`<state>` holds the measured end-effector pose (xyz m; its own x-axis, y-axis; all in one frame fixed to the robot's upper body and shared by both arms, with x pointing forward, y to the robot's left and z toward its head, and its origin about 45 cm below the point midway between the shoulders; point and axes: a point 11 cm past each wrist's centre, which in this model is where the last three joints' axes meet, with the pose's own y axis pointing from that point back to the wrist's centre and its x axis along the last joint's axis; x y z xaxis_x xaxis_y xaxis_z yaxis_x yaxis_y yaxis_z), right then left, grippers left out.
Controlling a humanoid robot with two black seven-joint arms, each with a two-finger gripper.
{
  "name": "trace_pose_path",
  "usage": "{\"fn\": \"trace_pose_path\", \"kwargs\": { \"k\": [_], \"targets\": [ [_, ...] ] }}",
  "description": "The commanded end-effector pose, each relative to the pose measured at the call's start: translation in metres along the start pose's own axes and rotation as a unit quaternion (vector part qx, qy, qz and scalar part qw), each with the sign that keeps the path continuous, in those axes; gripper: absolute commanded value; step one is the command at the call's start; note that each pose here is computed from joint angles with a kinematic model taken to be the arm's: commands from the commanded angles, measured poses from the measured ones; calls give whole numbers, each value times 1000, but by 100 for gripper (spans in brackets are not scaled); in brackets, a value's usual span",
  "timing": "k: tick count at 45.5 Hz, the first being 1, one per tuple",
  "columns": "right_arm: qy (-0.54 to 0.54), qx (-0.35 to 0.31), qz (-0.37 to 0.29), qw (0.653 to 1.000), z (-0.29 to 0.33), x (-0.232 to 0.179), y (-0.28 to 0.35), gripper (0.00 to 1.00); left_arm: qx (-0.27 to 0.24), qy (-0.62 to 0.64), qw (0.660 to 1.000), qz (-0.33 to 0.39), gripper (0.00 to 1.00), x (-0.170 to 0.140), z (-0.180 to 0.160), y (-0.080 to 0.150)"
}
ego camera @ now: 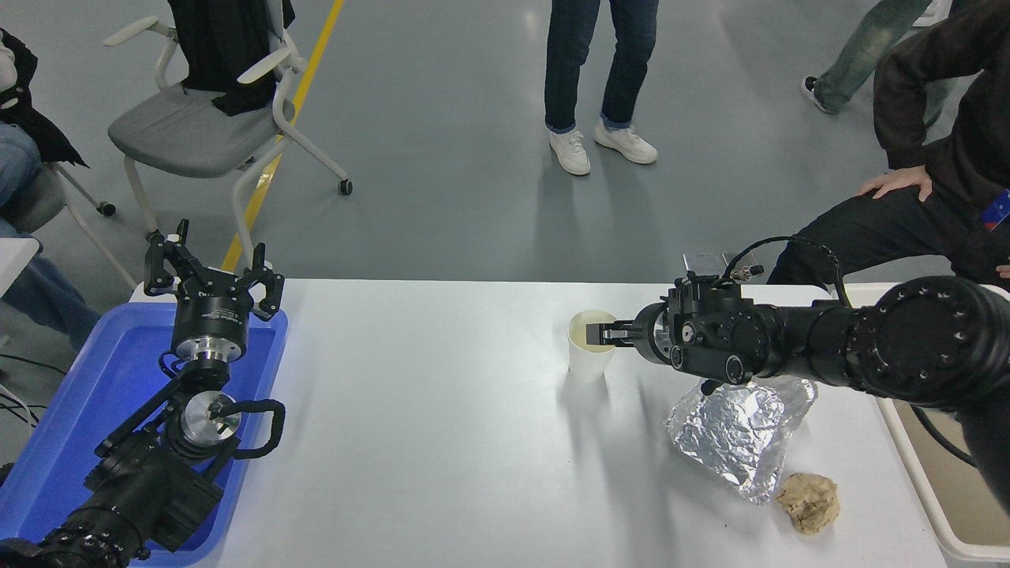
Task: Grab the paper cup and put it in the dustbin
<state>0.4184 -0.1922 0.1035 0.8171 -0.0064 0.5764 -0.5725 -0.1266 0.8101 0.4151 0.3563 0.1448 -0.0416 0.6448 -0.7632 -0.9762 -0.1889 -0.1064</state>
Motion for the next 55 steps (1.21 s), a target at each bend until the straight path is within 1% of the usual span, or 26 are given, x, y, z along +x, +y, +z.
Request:
{"fn": "trace_pose_path", "kwargs": {
  "k": [1, 10, 20, 26, 32, 37, 45, 55],
  "targets": [
    [-11, 5, 3, 1000, -1, -1, -2, 0, -1, -1, 1000, 0, 99, 0, 1, 0],
    [-11, 19, 4, 1000, -10, 1, 0, 0, 0, -1, 1000, 0, 99, 0, 1, 0],
    [-9, 35, 4, 999, -23, 13, 9, 0, 0, 0, 1000, 0, 99, 0, 0, 0],
    [-2, 33, 12, 999, -15, 40, 31, 0, 0, -1, 1000, 0, 99, 0, 1, 0],
    [22, 22, 20, 999, -3, 74, 68, 0, 0, -1, 1000, 0, 99, 0, 1, 0],
    [42, 11, 23, 999, 3, 106, 114, 0, 0, -1, 1000, 1, 99, 1, 1, 0],
    [78, -5, 12, 997, 2, 137, 187, 0, -1, -2, 1000, 1, 99, 2, 2, 1],
    [84, -27, -12, 996, -3, 170, 254, 0, -1, -3, 1000, 2, 99, 3, 3, 1]
  ]
}}
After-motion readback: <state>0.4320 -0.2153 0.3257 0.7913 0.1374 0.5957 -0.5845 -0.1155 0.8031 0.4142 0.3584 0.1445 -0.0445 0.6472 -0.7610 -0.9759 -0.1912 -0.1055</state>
